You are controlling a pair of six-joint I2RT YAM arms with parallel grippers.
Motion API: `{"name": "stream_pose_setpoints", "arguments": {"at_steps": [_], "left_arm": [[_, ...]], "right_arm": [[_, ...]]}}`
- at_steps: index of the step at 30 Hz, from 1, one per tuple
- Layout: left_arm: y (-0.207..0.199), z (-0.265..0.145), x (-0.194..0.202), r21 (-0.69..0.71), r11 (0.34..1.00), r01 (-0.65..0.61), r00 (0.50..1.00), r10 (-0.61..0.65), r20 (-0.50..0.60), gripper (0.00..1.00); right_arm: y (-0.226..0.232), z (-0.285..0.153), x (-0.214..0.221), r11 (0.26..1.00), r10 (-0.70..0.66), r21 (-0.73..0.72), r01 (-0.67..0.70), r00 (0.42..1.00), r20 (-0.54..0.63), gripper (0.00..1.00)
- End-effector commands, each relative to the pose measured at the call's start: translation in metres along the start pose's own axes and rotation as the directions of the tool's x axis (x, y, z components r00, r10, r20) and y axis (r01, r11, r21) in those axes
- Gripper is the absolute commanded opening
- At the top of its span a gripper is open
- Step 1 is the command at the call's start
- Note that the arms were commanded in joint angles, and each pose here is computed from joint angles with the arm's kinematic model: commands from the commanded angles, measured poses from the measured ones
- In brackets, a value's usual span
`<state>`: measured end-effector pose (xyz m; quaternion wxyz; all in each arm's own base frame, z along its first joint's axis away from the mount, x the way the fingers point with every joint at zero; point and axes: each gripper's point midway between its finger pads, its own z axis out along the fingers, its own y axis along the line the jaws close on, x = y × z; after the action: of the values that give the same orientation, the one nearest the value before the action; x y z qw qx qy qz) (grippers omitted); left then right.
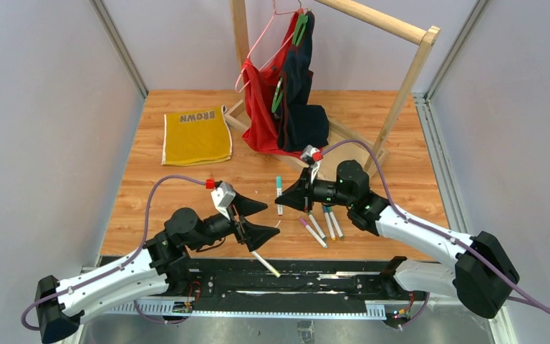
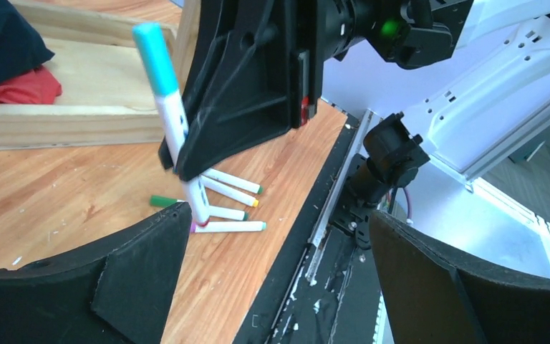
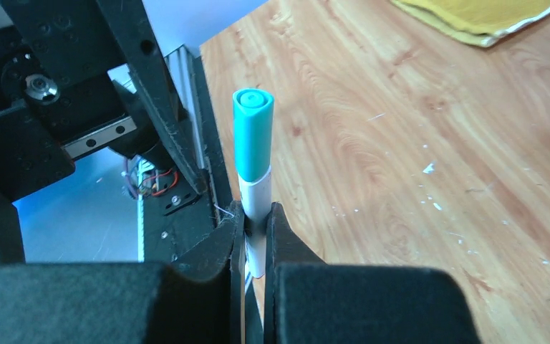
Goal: Insert the pens into the pen caps
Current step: Press the pen cap onto the pen.
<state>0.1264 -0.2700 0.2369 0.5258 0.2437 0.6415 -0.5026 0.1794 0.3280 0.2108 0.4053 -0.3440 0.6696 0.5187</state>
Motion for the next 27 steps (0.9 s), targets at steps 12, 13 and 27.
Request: {"name": "stream_pose_setpoints", "arguments": {"at_steps": [12,13,27], "left_arm": [[-0.008,0.005,0.015,0.087,0.992,0.092,0.994,-0.096,0.049,0.71],[-0.008,0.006,0.014,0.090,0.991,0.095,0.993,-0.101,0.056,0.68],[0.010,0.009,0.011,-0.005,0.993,0.118,0.989,-0.117,0.094,0.53]], "right_arm": [[0.032,0.000,-0.039,0.998,-0.050,-0.039,0.058,0.984,0.172,0.01],[0.037,0.001,-0.039,0.997,-0.047,-0.054,0.057,0.984,0.171,0.01],[0.063,0.010,-0.030,0.993,-0.034,-0.107,0.050,0.989,0.145,0.01]]}}
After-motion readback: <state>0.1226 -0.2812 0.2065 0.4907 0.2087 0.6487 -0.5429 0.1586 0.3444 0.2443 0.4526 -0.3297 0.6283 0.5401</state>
